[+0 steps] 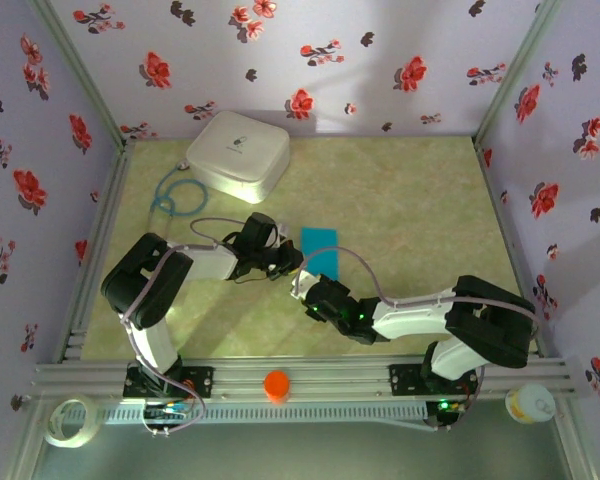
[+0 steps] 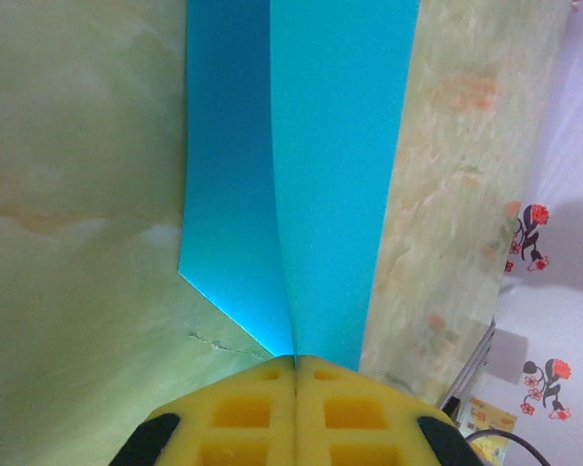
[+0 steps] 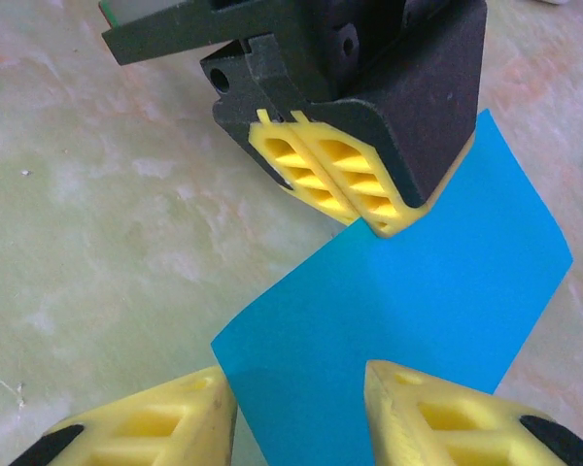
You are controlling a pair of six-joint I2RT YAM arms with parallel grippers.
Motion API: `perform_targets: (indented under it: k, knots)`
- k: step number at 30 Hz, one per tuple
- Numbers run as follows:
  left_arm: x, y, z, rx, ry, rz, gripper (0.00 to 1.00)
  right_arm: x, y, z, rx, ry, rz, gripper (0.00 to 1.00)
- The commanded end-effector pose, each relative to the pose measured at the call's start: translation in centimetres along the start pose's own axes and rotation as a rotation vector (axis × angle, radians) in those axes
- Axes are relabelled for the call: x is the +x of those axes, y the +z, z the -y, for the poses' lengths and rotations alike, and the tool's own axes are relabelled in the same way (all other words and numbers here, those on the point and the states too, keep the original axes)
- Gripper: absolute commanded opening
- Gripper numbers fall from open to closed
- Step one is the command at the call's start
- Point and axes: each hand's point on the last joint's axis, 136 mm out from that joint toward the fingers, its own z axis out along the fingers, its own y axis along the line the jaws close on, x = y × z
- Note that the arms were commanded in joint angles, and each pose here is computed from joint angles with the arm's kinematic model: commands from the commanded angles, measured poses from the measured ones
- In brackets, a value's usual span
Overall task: Fold a paper plane with a square sheet of paper (pick it up from the middle)
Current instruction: Third fold the triangle at the center of the table.
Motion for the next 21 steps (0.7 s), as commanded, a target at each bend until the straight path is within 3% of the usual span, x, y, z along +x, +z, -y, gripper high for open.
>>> perform_targets:
  k: [1,21]
  knots:
    - [0.28,-0.35,-0.21,-0.001,-0.014,-0.011,0.0,-0.96,-0.11,0.39,0.026,0.017,0.015,0.37]
    - [0.33,-0.29,-0.33,-0.005,-0.017,-0.014,0.0,-1.08,-0.21,0.67,0.039,0.073,0.021,0.23]
